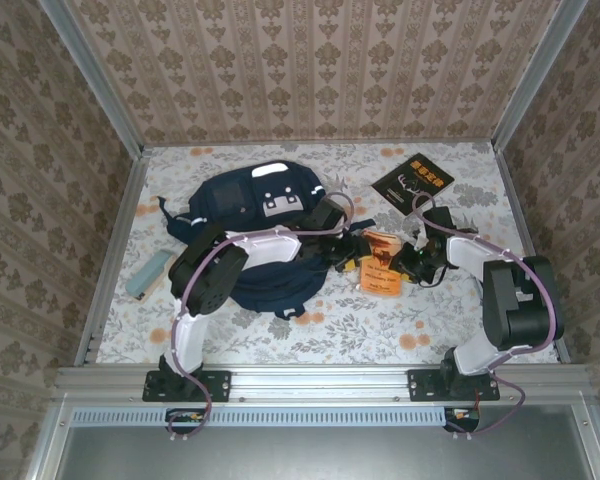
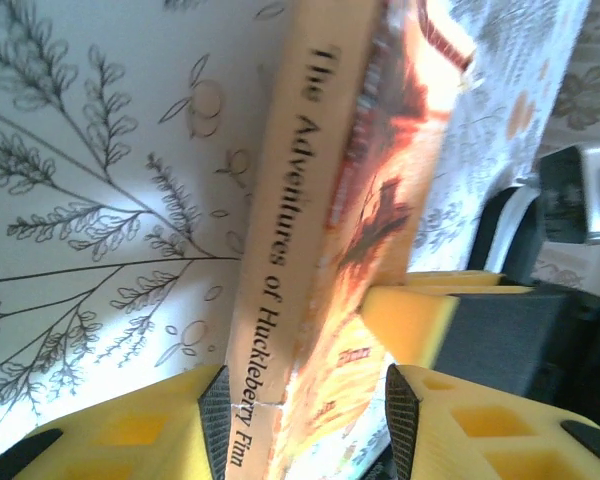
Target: Pack books, pencil case, and school supplies into a backpack
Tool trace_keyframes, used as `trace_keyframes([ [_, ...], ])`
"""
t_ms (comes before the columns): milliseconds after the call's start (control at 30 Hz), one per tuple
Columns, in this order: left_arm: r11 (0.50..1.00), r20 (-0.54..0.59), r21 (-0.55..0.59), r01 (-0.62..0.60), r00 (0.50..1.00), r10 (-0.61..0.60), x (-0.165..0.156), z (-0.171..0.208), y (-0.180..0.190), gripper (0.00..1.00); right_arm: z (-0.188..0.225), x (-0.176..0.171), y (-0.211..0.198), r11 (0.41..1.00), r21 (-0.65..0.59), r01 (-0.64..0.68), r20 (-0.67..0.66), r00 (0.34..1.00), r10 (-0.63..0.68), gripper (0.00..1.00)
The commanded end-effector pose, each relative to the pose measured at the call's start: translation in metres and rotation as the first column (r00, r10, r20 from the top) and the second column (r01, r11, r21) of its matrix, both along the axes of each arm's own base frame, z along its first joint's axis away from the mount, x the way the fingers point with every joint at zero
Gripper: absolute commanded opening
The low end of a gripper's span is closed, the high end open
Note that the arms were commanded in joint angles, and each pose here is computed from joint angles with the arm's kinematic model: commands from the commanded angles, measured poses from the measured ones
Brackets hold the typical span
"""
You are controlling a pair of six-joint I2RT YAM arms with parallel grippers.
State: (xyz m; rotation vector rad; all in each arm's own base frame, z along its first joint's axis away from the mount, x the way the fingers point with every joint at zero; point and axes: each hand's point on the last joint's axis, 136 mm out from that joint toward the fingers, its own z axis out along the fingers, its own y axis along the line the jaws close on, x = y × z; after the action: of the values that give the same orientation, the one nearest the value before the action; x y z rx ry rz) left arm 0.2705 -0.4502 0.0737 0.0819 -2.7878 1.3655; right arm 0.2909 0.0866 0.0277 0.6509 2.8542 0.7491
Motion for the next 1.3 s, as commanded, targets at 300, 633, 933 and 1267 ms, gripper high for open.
trace_keyframes([
  [300, 0.995, 0.063, -0.062, 0.082, 0.995, -0.078, -0.008, 0.035, -0.009, 0.47, 0.055, 0.006, 0.027, 0.991, 0.117, -0.064, 0.127, 0.991, 0.049, 0.0],
  [633, 0.999, 0.146, 0.024, 0.038, 0.988, -0.041, 0.014, 0.05, 0.037, 0.72, 0.105, 0.019, 0.039, 0.967, 0.229, -0.109, 0.283, 0.958, 0.041, 0.0],
  [933, 0.996, 0.197, -0.038, 0.075, 0.978, -0.066, 0.023, 0.074, 0.06, 0.95, 0.144, 0.021, 0.059, 0.904, 0.373, -0.211, 0.391, 0.919, 0.053, 0.0],
  [1267, 0.963, 0.262, -0.21, 0.167, 0.959, -0.109, 0.025, 0.118, 0.06, 0.94, 0.166, 0.02, 0.071, 0.838, 0.469, -0.28, 0.447, 0.893, 0.049, 0.0],
])
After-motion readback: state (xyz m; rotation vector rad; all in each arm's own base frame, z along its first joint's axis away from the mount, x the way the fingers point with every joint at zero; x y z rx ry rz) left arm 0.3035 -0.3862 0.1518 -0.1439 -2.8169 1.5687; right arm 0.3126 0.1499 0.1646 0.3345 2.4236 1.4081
